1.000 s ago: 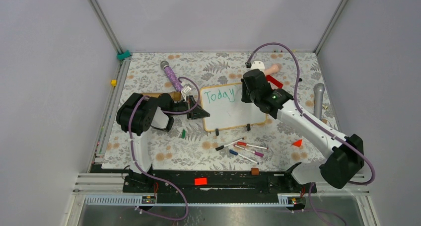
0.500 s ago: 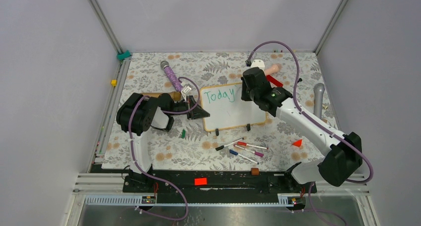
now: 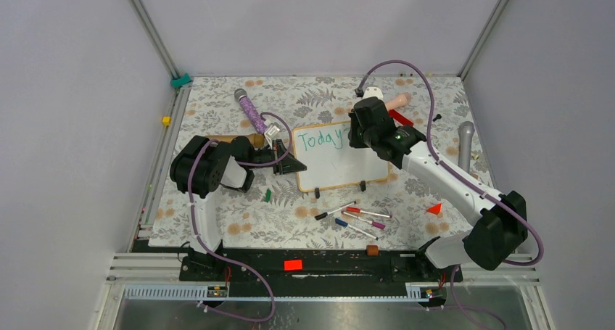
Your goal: Write a sentence on the whiteboard
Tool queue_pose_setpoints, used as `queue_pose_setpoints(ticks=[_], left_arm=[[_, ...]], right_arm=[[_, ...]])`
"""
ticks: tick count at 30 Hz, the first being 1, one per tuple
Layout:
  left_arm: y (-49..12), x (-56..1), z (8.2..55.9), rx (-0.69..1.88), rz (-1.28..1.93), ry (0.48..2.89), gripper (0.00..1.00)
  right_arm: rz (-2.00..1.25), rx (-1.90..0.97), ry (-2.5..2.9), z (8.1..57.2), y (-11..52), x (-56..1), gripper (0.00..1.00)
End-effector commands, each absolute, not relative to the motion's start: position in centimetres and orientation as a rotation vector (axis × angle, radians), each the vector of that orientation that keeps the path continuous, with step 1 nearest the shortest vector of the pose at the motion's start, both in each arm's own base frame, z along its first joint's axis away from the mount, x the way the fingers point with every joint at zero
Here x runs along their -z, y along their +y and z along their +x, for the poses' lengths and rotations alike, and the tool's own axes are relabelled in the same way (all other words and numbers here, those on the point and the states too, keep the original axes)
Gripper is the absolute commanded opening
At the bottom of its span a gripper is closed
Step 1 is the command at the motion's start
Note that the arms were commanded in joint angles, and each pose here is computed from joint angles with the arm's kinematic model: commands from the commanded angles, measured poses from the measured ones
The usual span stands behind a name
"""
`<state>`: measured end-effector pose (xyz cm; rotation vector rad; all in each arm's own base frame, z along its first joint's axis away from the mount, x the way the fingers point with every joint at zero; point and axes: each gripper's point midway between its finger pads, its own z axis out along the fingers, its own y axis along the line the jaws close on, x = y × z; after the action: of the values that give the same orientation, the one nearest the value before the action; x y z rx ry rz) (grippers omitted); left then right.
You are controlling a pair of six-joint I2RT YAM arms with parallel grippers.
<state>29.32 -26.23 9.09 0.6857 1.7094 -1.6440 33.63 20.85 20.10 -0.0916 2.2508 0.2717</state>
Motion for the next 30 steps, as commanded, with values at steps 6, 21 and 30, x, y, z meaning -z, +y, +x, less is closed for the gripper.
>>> queue_pose_setpoints(ticks=[6, 21, 30], left_arm=[[-26.3, -10.2, 28.1, 1.638, 0.822, 1.611, 0.0], [-26.3, -10.3, 28.0, 1.639, 0.824, 1.61, 0.0], [-26.3, -10.4, 28.1, 1.636, 0.826, 1.606, 0.0]], right_arm=[[-0.074, -0.209, 2.275, 33.8, 19.8, -20.5, 0.0], [-0.051, -0.17, 2.31, 33.2, 18.8, -19.7, 0.0], [-0.086, -0.253, 2.335, 33.0, 20.2, -19.2, 0.0]])
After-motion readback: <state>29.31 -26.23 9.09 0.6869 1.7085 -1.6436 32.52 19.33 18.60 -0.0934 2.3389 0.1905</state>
